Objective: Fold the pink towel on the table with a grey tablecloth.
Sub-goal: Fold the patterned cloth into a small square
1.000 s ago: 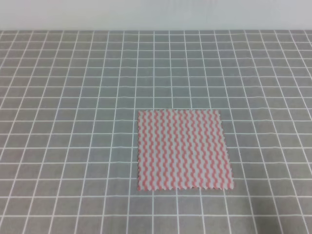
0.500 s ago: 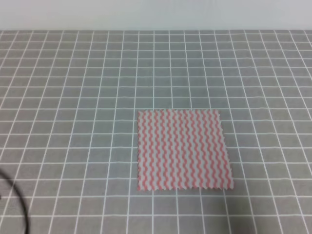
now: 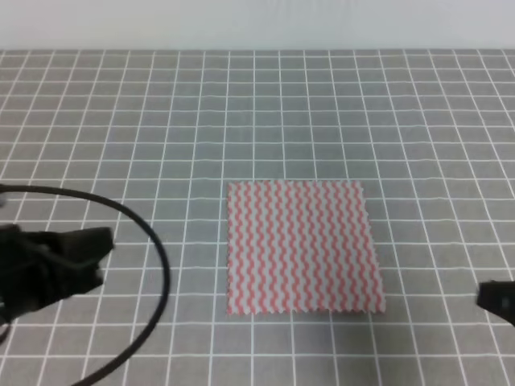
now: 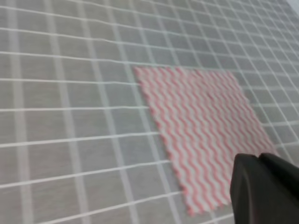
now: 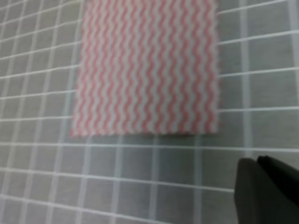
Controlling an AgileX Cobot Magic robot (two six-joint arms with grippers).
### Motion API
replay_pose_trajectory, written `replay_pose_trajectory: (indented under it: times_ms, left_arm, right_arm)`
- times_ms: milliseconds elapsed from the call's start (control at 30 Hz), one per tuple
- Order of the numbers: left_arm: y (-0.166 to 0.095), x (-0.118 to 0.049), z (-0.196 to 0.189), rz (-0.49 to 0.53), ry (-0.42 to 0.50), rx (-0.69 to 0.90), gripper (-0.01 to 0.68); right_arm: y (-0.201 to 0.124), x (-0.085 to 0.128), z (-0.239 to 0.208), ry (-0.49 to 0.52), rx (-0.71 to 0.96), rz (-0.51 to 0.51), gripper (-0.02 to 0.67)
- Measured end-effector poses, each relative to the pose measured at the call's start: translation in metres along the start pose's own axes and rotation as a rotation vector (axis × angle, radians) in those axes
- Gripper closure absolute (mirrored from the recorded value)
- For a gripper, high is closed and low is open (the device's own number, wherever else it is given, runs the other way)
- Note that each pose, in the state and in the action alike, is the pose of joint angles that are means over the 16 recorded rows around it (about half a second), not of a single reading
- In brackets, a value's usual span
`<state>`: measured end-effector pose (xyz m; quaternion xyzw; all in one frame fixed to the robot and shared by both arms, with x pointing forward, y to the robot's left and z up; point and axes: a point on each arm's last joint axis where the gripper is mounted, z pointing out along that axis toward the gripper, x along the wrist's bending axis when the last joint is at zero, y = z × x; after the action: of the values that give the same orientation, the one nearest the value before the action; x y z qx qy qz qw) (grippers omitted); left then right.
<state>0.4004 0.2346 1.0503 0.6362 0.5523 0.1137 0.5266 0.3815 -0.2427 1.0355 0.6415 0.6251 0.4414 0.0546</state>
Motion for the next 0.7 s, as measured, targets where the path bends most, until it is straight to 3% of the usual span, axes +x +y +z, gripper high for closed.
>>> replay_pose_trajectory:
  times_ms: [233, 433, 700]
  left_arm:
    - [-0.006, -0.013, 0.033, 0.061, -0.073, 0.070, 0.673]
    - [-0.011, -0.028, 0.048, 0.107, -0.110, 0.109, 0.673]
    - [-0.011, -0.033, 0.051, 0.131, -0.129, 0.117, 0.673]
  right_arm:
    - [0.012, 0.025, 0.035, 0.078, 0.130, -0.062, 0.651]
    - [0.013, 0.041, 0.066, 0.074, 0.204, -0.104, 0.650]
    - [0.012, 0.031, 0.104, -0.017, 0.275, -0.074, 0.641]
